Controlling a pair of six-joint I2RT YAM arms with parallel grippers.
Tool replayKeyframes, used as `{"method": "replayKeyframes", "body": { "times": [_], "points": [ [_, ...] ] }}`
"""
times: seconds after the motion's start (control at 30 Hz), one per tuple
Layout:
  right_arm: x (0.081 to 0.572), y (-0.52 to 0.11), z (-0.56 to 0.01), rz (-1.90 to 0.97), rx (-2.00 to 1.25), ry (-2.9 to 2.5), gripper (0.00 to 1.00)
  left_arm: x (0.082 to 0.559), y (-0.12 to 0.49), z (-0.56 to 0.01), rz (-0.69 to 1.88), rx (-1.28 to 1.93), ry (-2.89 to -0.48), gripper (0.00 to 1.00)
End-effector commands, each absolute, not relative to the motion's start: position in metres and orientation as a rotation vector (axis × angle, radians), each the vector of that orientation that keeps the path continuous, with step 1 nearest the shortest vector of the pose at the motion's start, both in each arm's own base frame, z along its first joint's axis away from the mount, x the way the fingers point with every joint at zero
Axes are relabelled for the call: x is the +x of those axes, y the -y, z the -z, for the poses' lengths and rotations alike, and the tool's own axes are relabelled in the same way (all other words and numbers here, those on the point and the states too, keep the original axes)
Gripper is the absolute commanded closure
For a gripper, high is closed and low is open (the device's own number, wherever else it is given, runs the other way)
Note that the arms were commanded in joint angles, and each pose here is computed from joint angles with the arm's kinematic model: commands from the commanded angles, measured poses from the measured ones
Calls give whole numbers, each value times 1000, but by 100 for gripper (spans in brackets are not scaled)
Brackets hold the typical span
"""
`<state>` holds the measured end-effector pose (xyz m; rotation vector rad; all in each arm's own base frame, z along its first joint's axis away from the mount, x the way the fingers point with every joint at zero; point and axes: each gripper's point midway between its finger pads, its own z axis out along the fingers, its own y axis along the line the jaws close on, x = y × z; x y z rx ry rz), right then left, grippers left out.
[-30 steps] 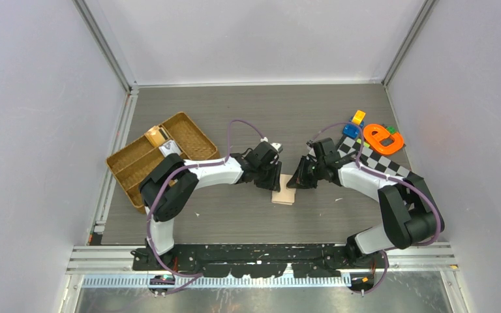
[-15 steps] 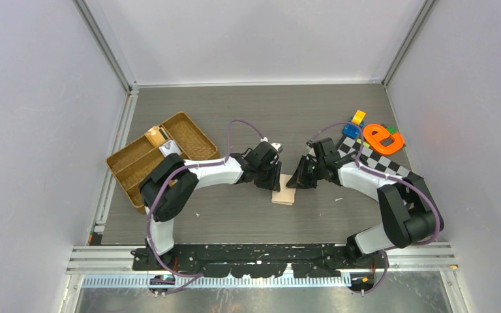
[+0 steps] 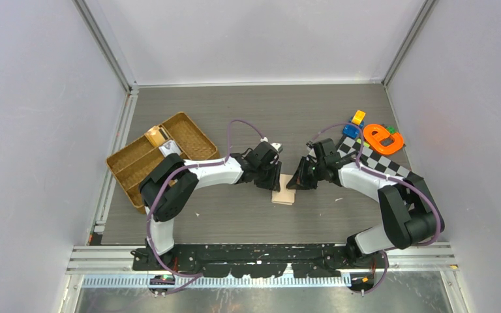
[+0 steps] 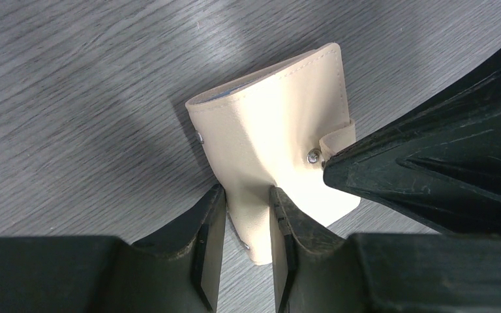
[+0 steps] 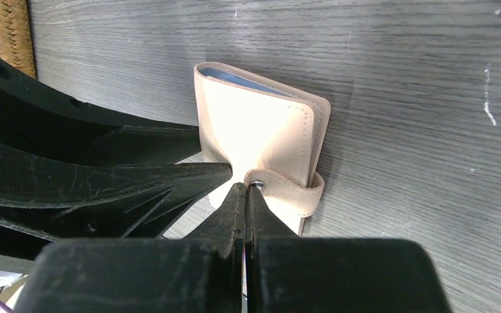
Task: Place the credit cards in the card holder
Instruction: Close the card holder at the center of the board.
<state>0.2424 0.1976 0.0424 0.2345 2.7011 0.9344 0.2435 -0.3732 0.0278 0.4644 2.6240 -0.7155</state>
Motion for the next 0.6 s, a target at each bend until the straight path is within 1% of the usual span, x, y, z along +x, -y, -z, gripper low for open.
{"method": "replayKeyframes", "body": {
  "times": [0.0, 0.37, 0.57],
  "points": [
    [245, -203, -45, -973, 189, -2680, 100, 226, 341, 16, 516, 499, -2755, 70],
    [241, -201, -32, -951, 213, -2713, 100, 225, 340, 16, 512, 502, -2756, 70],
    [237, -191, -27, -869, 249, -2746, 99, 226, 340, 15, 512, 502, -2755, 70]
  ]
}}
